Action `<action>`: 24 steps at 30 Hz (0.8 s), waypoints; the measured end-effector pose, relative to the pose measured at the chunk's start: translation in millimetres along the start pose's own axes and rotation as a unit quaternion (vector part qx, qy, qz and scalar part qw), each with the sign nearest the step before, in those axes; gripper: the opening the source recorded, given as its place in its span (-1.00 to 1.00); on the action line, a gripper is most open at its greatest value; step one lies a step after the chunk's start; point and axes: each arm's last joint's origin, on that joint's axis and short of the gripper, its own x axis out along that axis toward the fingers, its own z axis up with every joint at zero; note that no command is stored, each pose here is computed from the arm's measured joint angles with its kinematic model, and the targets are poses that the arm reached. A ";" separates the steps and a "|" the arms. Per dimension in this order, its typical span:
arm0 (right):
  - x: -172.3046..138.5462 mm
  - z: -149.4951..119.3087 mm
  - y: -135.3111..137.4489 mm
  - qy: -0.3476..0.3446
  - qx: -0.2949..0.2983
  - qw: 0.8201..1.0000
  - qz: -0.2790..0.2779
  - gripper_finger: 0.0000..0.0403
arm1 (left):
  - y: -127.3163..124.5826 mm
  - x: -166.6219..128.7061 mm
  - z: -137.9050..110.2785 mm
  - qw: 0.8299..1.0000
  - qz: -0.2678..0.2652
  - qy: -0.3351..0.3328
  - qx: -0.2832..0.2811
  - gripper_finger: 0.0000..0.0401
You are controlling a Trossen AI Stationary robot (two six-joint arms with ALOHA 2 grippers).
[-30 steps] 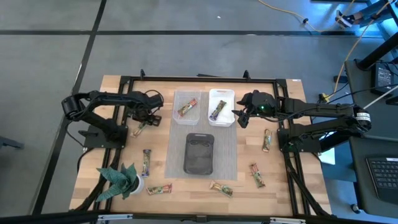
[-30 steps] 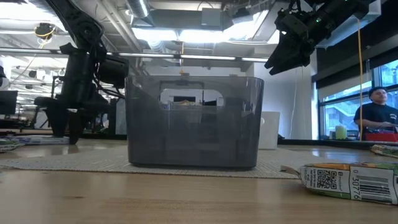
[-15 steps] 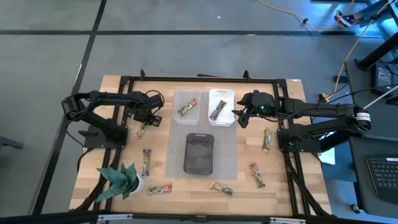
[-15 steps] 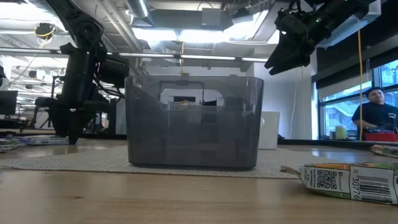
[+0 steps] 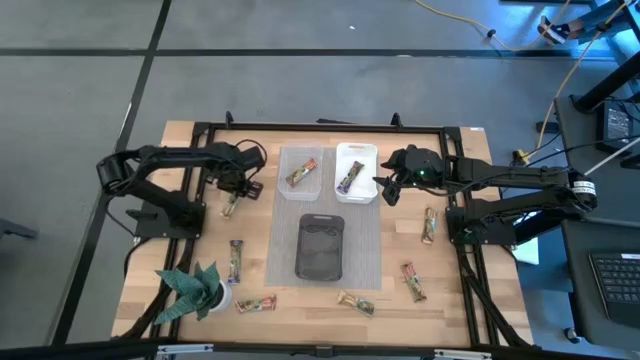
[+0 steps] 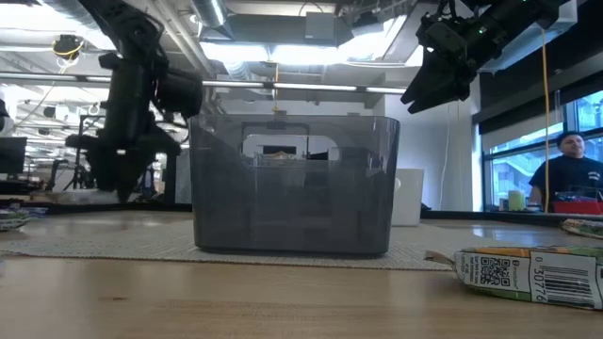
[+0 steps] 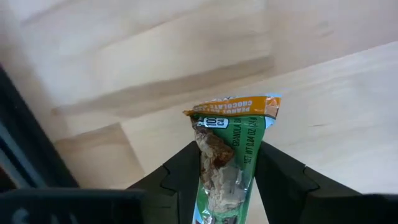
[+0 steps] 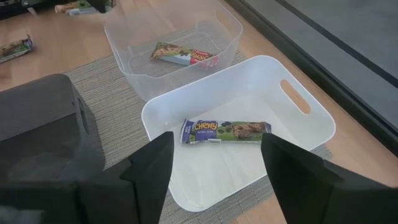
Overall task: Pick and place Granola Bars by type
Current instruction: Put the left yellow granola bar into the black bin
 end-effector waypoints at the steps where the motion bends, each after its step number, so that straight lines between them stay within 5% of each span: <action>1: 0.0 0.1 0.0 0.000 0.000 1.000 0.000 0.22 | -1.3 -4.2 0.7 1.000 -0.009 -0.006 0.001 -0.33; 8: 0.0 0.0 0.0 0.000 -0.002 1.000 0.000 0.22 | -10.4 -46.0 -2.1 0.992 -0.114 -0.032 0.033 -0.33; 13: 0.0 0.0 0.0 0.000 -0.004 1.000 0.000 0.22 | -26.0 -85.9 -10.8 0.971 -0.210 -0.078 0.081 -0.33; 24: 0.0 0.0 0.0 0.000 -0.003 1.000 0.000 0.22 | -98.8 -142.6 -39.9 0.854 -0.418 -0.197 0.239 -0.33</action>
